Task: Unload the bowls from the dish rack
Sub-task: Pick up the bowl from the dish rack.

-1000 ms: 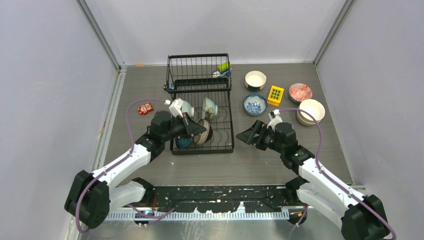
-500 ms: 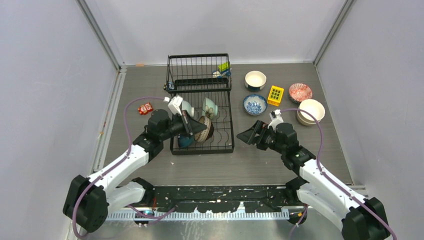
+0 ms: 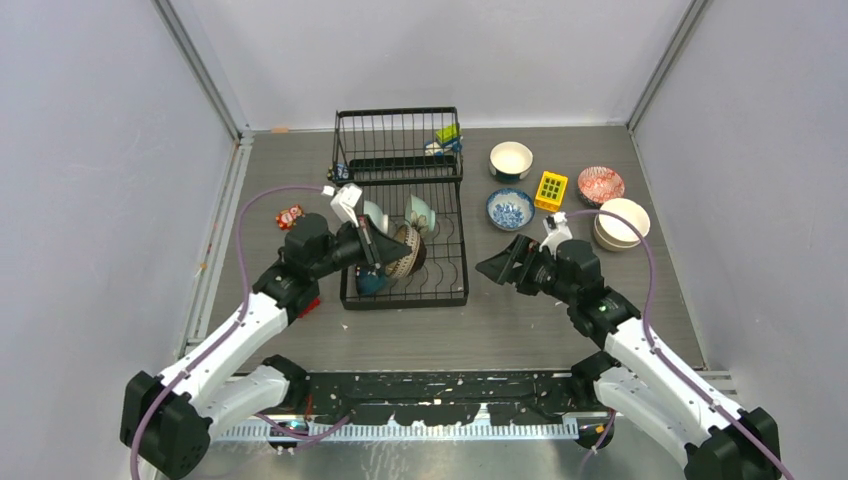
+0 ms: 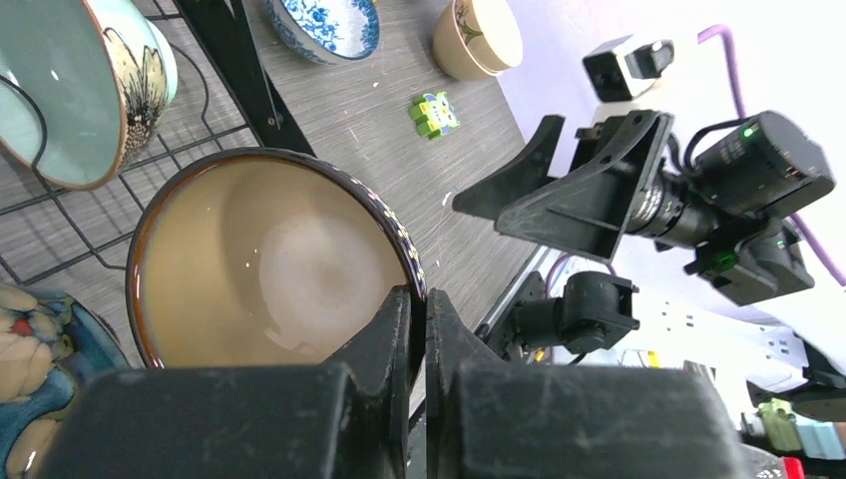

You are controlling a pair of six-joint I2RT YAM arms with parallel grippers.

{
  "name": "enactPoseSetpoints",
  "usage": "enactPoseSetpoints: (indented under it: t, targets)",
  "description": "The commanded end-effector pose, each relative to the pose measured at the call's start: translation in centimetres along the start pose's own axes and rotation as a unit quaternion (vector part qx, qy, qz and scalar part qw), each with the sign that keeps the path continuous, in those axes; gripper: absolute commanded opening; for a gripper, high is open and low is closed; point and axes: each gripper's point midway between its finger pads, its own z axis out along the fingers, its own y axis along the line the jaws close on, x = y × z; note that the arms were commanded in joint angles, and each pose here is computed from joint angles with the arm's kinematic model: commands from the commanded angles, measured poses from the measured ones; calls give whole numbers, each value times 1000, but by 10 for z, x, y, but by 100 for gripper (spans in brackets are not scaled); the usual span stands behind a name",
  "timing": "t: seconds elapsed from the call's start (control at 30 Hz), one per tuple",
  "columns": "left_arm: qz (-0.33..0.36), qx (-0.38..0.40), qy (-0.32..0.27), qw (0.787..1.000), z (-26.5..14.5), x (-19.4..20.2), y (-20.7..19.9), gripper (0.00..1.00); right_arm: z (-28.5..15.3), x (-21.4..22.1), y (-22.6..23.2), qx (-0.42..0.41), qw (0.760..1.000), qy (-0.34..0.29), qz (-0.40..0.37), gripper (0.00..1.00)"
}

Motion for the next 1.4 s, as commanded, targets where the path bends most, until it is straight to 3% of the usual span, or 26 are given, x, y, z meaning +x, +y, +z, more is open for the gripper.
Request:
enactPoseSetpoints:
  t: [0.0,0.33,0.43,0.8,0.97,1.17,1.37]
  targets:
    - [83,34,-26,996,-17,-29,-39,0,-14,-28,32,-21,999,-29,-39,88]
    - [159,28,1,987,-37,-28,-60,0,-38,-54,61,-29,995,-55,-72,89]
    - [181,27,6,983,-43,-27,-66,0,-44,-68,54,6,994,-88,-72,94]
    - [344,18,51,938,-59,-1,-82,0,-63,-87,67,32,991,-98,-88,97]
    - [431,16,81,899,-52,16,-89,0,-77,-98,72,53,985,-103,-126,97]
    - [565,50,121,815,-47,56,-98,0,-94,-106,56,132,975,-81,-162,96]
    - [651,27,137,746,-44,71,-92,0,-102,-100,62,118,975,-71,-175,95]
